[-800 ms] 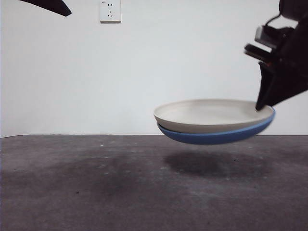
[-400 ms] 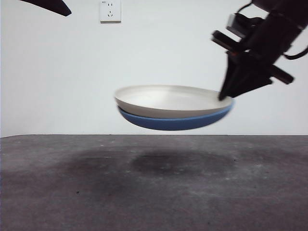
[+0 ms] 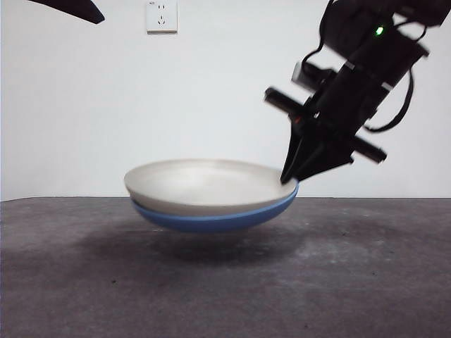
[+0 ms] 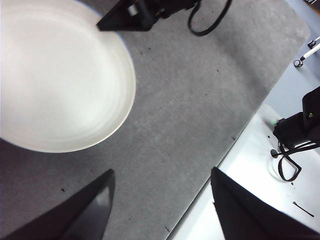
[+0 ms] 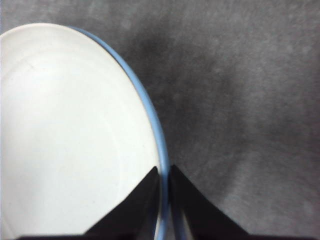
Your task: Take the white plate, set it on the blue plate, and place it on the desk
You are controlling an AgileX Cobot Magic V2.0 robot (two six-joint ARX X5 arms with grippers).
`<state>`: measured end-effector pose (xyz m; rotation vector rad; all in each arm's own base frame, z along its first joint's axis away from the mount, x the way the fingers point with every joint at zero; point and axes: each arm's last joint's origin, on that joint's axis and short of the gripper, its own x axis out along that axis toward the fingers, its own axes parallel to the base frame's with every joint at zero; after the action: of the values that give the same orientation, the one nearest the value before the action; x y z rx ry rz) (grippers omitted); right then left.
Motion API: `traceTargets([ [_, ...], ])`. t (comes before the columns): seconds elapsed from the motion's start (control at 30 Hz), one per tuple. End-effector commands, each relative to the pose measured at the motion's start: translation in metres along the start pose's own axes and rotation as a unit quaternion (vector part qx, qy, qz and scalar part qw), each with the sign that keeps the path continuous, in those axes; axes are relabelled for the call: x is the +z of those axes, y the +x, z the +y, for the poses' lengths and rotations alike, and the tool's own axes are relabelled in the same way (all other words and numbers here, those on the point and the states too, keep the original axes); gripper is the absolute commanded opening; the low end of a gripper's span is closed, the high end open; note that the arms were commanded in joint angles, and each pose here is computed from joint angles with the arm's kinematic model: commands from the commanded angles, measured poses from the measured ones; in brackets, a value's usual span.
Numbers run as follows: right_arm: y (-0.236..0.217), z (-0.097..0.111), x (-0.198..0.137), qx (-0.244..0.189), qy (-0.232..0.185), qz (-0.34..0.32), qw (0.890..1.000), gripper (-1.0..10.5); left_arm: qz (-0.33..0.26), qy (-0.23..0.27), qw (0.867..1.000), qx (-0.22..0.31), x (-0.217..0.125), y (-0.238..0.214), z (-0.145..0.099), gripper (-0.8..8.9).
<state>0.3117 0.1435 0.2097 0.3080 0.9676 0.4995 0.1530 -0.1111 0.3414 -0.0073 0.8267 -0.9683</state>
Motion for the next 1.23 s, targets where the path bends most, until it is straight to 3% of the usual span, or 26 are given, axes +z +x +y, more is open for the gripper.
traceTargets([
  [0.03,0.016,-0.001,0.000,0.001,0.020,0.009,1.000,0.1,-0.002,0.003,1.000,-0.005,0.002,0.000,-0.001,3.12],
  [0.53,0.041,-0.014,-0.010,-0.023,0.034,0.043,0.998,0.2,-0.001,0.003,1.000,-0.005,0.002,0.000,-0.001,3.12],
  [0.73,0.037,-0.012,-0.009,-0.023,0.033,0.041,0.998,3.1,-0.001,0.003,1.000,-0.005,0.002,0.000,-0.001,3.12],
  [0.8,0.031,-0.010,-0.007,-0.021,0.030,0.035,0.999,3.2,-0.001,0.003,1.000,-0.005,0.002,0.000,-0.001,3.12],
  [1.23,-0.063,0.024,-0.002,-0.004,-0.074,-0.009,0.997,3.2,-0.002,0.004,1.000,-0.005,0.002,0.000,-0.001,3.12],
])
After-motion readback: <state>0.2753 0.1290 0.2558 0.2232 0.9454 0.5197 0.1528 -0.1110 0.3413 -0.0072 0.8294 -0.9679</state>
